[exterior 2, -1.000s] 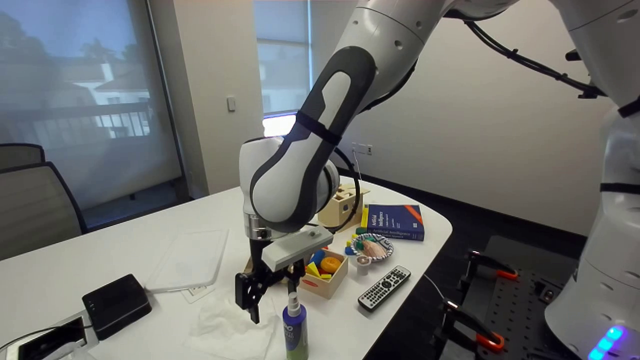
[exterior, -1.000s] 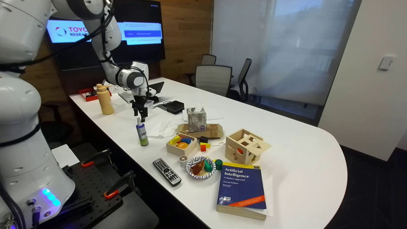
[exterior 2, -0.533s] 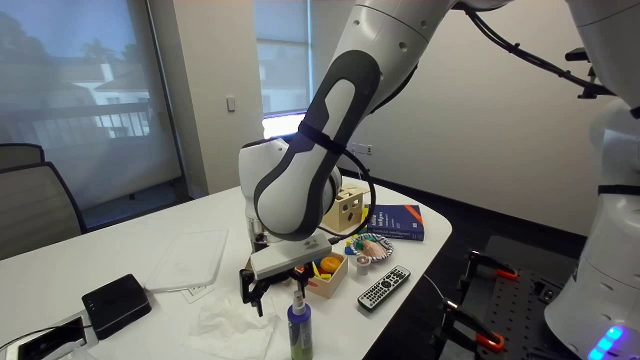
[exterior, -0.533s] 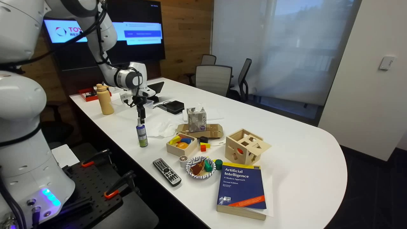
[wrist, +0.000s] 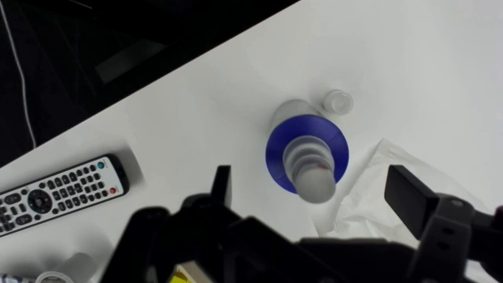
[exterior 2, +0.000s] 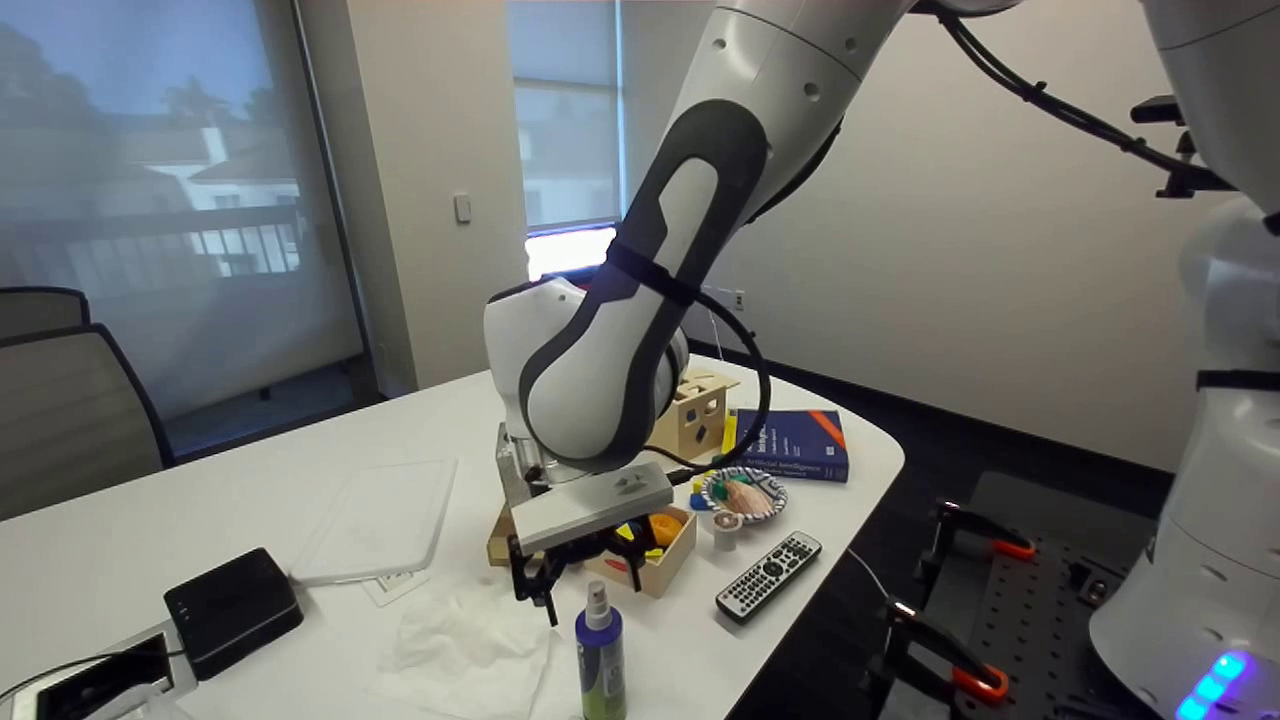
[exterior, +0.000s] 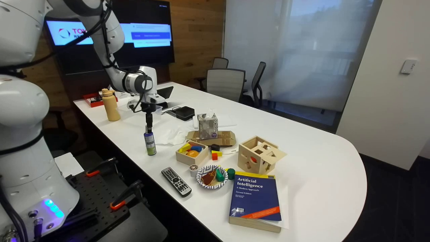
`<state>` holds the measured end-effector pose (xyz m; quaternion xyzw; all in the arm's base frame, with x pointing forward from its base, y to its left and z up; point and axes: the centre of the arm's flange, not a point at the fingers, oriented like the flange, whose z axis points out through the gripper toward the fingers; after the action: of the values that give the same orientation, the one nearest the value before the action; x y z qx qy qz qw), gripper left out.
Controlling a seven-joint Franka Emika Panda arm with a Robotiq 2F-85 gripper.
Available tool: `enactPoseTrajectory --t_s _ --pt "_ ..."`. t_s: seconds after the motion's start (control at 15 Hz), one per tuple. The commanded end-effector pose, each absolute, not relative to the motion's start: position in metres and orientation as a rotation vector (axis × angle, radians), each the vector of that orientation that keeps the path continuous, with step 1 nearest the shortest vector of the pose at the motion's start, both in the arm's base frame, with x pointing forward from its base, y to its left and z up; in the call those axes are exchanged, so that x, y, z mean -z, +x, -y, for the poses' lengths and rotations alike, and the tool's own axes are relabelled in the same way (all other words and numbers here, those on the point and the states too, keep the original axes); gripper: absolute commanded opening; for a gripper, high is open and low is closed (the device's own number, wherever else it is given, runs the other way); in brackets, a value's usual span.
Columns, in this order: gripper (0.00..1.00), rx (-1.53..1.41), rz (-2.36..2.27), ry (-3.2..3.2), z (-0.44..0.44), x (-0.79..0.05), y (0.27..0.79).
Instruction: Move the small bottle to the right
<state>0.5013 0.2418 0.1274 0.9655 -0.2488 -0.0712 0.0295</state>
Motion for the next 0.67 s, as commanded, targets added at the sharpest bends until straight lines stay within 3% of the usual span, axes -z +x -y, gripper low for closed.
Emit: enactPoseTrajectory --t_s 0.0,0.2,0.33,0.47,0.53,0.6 --pt "1.00 0.268 0.796 2.958 -0.2375 -0.1423 0.4924" --pt "1.00 0.276 0.792 2.966 -0.2373 -0.1397 0.4921" --pt "0.88 0.273 0.783 2.976 -0.2372 -0.1381 0.4925" --pt "0.64 0.270 0.780 2.981 -0.2356 -0.1358 0.4927" --pt "0.62 0.270 0.781 2.980 -0.2351 -0.1355 0.4925" --pt "0.54 0.271 0.782 2.980 -0.2348 -0.1359 0.4917"
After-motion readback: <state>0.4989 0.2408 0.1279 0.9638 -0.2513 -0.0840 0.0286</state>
